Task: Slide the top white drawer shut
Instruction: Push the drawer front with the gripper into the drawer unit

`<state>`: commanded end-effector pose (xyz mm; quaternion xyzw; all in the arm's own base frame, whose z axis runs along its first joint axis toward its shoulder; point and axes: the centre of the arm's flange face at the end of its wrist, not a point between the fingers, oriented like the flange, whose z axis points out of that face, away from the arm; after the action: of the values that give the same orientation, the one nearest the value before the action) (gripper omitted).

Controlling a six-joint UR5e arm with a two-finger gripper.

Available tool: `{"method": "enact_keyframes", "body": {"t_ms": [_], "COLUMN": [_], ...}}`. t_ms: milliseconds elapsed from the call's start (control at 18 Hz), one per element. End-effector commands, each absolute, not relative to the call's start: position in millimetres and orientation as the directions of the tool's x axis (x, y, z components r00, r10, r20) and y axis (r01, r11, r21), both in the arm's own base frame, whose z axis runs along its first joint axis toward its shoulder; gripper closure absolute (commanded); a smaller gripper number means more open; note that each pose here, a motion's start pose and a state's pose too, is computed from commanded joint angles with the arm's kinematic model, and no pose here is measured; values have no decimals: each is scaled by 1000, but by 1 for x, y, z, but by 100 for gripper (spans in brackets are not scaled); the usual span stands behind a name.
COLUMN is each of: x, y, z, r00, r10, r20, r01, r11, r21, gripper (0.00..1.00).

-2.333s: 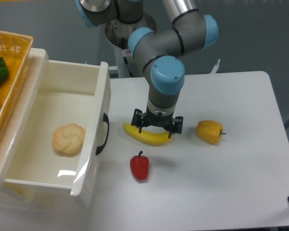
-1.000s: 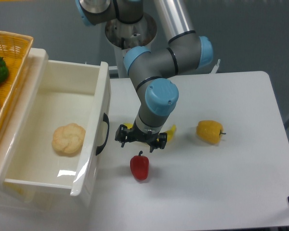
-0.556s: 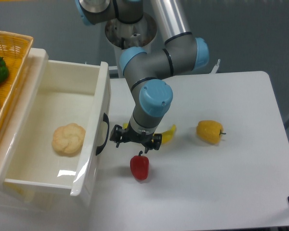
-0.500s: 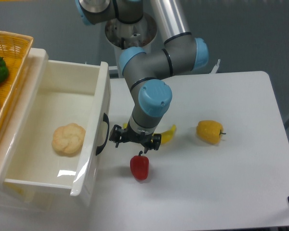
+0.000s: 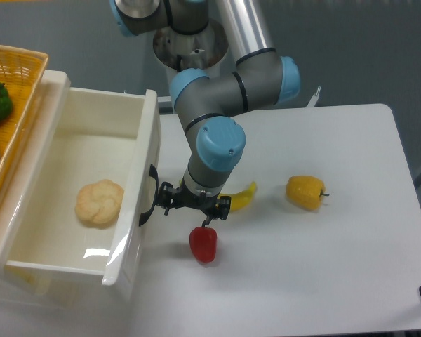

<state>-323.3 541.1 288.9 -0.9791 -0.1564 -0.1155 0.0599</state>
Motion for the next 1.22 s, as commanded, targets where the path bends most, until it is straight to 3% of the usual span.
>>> {"method": "enact_keyframes", "body": {"t_ms": [1222], "x": [-300], "y": [557], "z": [300], "r00": [925], "r10": [278], "r20": [258], "r01": [312], "r11": [-945], "r21": [-99], "gripper": [0]}}
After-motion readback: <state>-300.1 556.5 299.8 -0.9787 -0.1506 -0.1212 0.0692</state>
